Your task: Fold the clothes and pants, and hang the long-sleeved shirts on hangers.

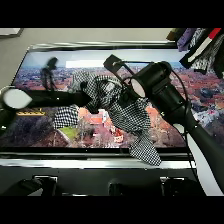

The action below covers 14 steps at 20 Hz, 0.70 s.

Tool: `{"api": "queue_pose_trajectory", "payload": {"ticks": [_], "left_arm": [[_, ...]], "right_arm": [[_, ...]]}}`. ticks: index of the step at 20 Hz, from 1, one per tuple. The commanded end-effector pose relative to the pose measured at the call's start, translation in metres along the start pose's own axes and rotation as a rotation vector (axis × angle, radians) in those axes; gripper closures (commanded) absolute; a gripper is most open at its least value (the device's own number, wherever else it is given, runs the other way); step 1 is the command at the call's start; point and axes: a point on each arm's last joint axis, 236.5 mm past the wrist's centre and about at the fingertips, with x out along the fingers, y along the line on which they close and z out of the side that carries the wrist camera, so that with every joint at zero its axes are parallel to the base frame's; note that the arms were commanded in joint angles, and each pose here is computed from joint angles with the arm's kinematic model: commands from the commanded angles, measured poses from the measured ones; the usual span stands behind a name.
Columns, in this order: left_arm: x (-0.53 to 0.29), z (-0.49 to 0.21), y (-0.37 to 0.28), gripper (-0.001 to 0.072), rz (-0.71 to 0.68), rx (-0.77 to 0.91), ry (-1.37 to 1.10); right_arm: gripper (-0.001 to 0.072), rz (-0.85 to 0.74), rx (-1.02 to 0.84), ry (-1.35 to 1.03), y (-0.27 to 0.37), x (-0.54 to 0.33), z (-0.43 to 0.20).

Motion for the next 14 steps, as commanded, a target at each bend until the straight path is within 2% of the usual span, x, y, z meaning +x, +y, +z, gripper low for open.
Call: {"api": "queue_pose_trajectory", "payload": {"ticks": [1, 4, 7, 9, 11, 14], "left_arm": [[-0.061, 0.027, 0.021, 0.0011, 0.058, 0.096, -0.065], [-0.090, 0.036, 0.040, 0.0021, 0.115, 0.190, -0.110], [-0.084, 0.008, 0.040, 0.0020, 0.097, 0.344, 0.012], [-0.074, -0.010, 0.053, 0.0020, 0.102, 0.477, 0.073], [-0.060, -0.029, 0.051, 0.0019, 0.013, 0.595, 0.099], [-0.045, -0.047, 0.047, 0.0019, -0.102, 0.681, 0.078]], "right_arm": [[0.0672, 0.013, -0.144, -0.001, 0.000, -0.007, -0.004], [0.0672, 0.039, -0.305, -0.040, 0.006, -0.014, 0.001], [0.0672, 0.113, -0.480, -0.114, 0.027, -0.019, 0.012], [0.0672, 0.149, -0.499, -0.136, 0.037, -0.021, 0.015], [0.0672, 0.151, -0.498, -0.139, 0.037, -0.021, 0.015], [0.0672, 0.144, -0.501, -0.150, 0.036, -0.021, 0.018]]}}
